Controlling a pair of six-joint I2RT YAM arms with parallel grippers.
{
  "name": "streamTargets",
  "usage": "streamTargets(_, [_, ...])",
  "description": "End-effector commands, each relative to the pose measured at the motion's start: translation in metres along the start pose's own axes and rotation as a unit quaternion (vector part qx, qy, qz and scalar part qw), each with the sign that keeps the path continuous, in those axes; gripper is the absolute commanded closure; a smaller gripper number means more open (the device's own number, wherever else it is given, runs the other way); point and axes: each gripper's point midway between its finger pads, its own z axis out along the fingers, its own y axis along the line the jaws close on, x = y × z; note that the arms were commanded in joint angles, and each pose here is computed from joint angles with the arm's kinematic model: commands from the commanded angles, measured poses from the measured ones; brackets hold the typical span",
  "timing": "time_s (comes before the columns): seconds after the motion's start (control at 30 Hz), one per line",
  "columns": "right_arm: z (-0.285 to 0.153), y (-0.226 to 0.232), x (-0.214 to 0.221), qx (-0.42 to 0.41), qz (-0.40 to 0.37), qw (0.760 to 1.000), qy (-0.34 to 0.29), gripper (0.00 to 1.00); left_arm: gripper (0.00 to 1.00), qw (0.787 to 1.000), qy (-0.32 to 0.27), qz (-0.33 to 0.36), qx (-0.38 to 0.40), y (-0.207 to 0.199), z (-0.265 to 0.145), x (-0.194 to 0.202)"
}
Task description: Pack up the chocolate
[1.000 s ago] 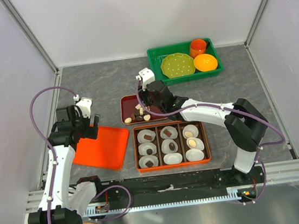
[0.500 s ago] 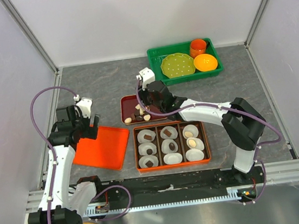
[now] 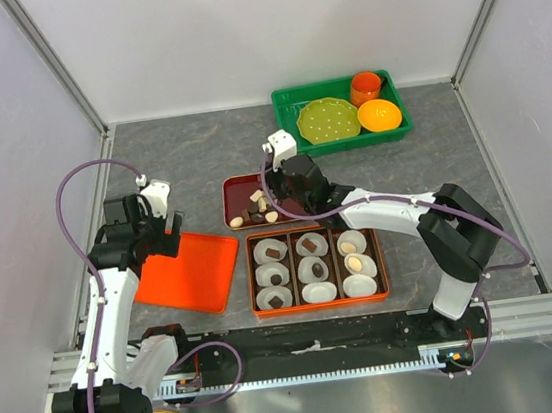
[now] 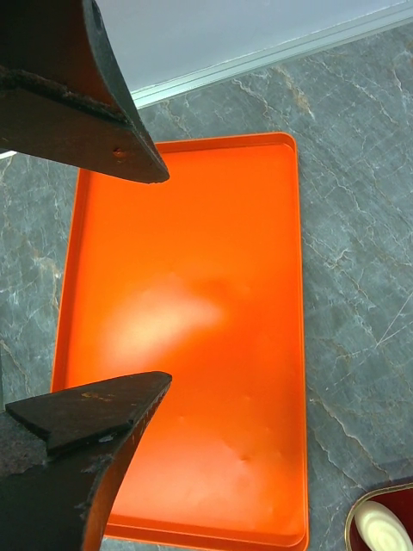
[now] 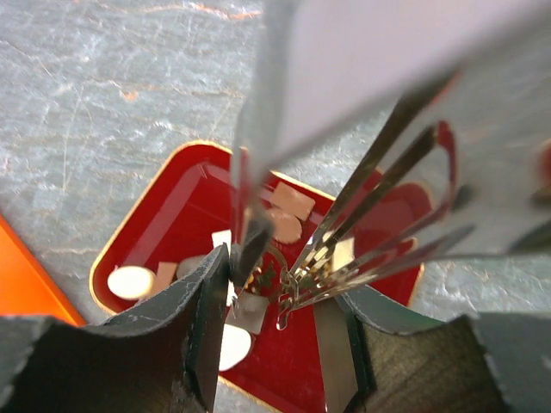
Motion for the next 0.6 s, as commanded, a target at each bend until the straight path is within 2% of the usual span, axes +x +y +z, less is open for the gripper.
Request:
streamTargets(0.0, [-0.013,-0.009,0.000,0.006,-0.001,1.000,0.005,0.51,0.03,1.000,-0.019,0.015,-0.013,0.008,-0.004,-0.009])
streamTargets(0.57, [-0.012,0.016,0.008,-0.053,0.027,0.998,0.014,0.50,0.03,1.000,-0.020,0.016,-0.014,0.008,-0.004,-0.008])
